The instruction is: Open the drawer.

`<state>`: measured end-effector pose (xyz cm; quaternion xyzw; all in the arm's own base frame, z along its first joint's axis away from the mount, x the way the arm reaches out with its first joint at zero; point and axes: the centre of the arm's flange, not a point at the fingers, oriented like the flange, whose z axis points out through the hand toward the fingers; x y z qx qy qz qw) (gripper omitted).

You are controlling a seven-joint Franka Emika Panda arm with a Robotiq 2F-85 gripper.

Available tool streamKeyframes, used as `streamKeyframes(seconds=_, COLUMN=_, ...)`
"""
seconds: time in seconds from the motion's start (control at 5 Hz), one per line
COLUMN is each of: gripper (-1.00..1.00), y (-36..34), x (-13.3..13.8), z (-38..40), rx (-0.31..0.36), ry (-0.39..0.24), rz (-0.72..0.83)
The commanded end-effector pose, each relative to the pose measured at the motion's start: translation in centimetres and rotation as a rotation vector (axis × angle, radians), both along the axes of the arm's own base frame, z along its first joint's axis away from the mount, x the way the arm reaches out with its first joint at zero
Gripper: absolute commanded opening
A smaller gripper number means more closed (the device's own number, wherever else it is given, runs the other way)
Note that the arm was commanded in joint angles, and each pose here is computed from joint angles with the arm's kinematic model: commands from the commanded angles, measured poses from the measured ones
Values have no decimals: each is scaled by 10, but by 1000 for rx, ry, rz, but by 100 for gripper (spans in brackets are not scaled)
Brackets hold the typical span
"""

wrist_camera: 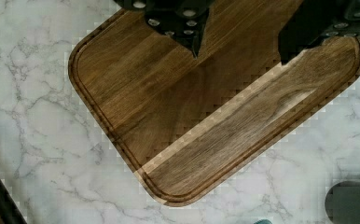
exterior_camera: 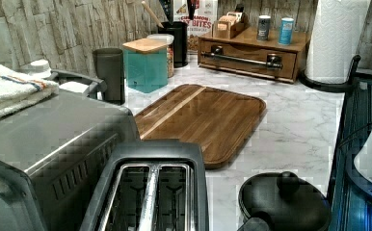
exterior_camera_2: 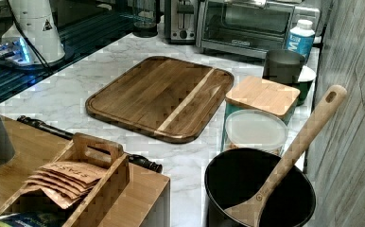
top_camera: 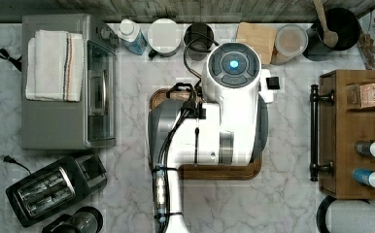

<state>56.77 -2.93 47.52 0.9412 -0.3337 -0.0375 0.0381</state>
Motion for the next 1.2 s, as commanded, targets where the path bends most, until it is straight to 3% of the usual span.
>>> streamKeyframes(seconds=0.2, gripper=100, y=0, x=-1, z=-9, rx=-1, ry=18, rz=3)
streamKeyframes(seconds=0.4, gripper=100, y=-19, x=-5, z=-17, rx=16, ry=66, rz=150)
streamKeyframes(seconds=0.6, gripper=100, y=-46, x=-17, z=-25, rx=-22, ry=87, rz=304)
streamKeyframes(seconds=0.8, gripper=100, y=-91, x=-35, z=-34, rx=2, ry=69, rz=460)
streamKeyframes(seconds=1.2, gripper=100, y=-166, x=-48, z=-52, rx=-15, ry=26, rz=627)
